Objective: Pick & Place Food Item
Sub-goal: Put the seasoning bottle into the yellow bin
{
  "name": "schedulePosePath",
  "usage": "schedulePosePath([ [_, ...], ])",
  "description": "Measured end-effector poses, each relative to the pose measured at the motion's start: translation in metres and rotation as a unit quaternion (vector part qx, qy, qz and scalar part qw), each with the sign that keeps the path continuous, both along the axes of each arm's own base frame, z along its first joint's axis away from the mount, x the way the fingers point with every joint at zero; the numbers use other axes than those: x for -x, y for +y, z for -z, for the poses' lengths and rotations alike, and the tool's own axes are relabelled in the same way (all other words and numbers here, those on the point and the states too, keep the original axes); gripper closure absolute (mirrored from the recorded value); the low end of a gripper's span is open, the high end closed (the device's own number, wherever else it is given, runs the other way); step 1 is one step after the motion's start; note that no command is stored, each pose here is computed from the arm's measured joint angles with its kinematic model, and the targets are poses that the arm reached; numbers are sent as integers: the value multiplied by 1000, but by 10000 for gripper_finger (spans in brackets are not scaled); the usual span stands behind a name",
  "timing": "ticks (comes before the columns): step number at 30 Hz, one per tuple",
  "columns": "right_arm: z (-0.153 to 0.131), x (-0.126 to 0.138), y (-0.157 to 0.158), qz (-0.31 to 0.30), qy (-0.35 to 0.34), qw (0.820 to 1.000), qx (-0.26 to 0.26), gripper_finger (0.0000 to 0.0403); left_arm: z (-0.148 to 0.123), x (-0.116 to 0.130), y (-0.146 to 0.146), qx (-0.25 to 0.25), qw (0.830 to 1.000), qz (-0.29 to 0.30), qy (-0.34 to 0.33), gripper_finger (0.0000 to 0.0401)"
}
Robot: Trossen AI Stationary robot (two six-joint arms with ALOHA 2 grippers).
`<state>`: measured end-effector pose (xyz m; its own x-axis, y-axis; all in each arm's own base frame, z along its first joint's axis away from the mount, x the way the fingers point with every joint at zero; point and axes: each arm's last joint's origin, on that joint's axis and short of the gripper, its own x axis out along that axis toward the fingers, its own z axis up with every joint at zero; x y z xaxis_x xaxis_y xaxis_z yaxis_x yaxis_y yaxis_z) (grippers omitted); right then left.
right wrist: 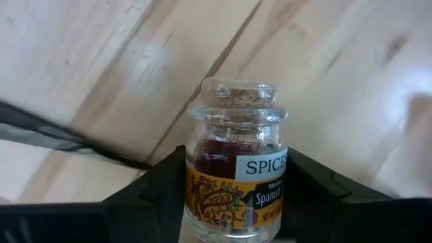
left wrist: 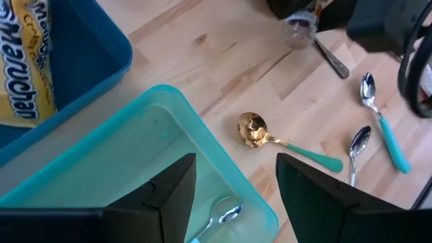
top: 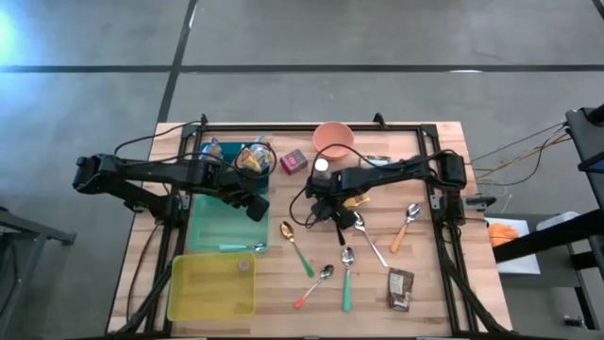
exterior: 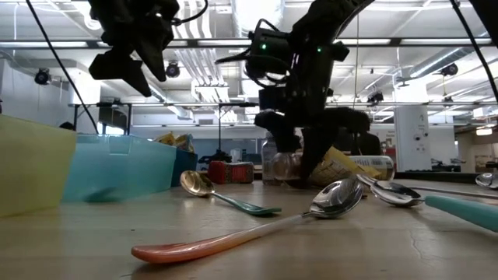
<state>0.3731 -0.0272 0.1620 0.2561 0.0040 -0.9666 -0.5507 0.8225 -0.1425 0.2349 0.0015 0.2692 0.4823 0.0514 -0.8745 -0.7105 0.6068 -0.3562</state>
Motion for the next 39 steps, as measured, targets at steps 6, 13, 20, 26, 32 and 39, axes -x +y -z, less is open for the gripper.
schedulePosePath([
  [6,-43,11,2,118,-53,990,-54,217,-5,-8,-3,-39,997,55,-46,187],
  [13,-101,33,7,239,-122,948,-170,217,-19,-24,-16,-211,943,222,-131,187],
  [20,-138,49,12,305,-153,894,-292,217,-42,-37,-28,-416,829,317,-198,187],
  [26,-148,46,15,331,-163,857,-360,217,-54,-42,-28,-510,763,337,-209,187],
  [32,-149,45,15,354,-166,843,-370,217,-52,-45,-30,-507,741,381,-221,187],
  [39,-149,44,15,351,-168,842,-374,217,-51,-46,-31,-507,735,393,-220,187],
])
